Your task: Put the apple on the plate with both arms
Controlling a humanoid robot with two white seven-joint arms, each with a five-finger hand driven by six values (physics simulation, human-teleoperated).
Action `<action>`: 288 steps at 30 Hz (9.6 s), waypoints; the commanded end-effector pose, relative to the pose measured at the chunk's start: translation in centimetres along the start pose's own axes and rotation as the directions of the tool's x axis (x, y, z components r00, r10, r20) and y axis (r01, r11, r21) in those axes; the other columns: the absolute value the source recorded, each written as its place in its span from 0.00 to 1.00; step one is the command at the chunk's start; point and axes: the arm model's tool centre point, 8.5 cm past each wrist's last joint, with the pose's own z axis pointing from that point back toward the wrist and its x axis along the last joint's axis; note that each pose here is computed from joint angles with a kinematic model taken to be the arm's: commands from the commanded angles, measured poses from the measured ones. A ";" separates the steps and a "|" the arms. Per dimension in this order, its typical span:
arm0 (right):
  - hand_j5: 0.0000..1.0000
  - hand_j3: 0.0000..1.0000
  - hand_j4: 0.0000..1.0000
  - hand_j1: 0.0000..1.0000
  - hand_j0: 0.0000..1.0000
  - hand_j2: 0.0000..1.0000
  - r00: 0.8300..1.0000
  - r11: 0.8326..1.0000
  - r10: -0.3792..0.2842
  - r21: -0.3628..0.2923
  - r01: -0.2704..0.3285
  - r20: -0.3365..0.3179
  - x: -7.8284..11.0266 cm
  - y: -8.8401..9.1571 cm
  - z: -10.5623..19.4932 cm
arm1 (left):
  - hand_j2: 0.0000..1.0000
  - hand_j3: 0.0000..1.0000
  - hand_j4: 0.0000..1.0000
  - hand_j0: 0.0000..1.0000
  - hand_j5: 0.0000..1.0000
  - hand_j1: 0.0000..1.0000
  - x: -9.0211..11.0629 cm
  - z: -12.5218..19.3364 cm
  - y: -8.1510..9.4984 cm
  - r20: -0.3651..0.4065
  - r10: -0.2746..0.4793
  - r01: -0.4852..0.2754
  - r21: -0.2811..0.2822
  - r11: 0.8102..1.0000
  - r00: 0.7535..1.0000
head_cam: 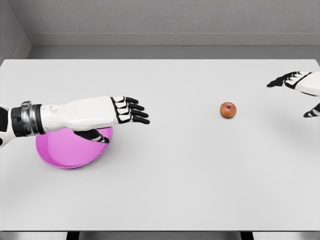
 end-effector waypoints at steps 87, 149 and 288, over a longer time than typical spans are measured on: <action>1.00 1.00 1.00 1.00 1.00 1.00 0.929 0.939 -0.341 0.023 0.342 0.145 2.2 6.9 -15.4 | 1.00 1.00 1.00 1.00 1.00 1.00 -0.1 -0.1 -1.1 -0.001 0.015 -0.015 -0.068 0.998 1.000; 0.51 0.51 0.51 0.51 0.51 0.51 0.938 0.944 -0.330 0.032 0.329 0.107 0.9 7.1 -16.2 | 1.00 1.00 1.00 1.00 1.00 1.00 0.0 -0.2 -1.2 0.001 0.016 -0.016 -0.069 0.997 1.000; 1.00 1.00 1.00 1.00 1.00 1.00 0.973 0.944 -0.169 -0.259 0.207 0.160 1.6 -0.8 -7.2 | 0.83 0.83 0.83 0.83 0.83 0.83 -3.6 -19.8 -5.5 0.047 -0.018 0.032 -0.317 0.948 0.999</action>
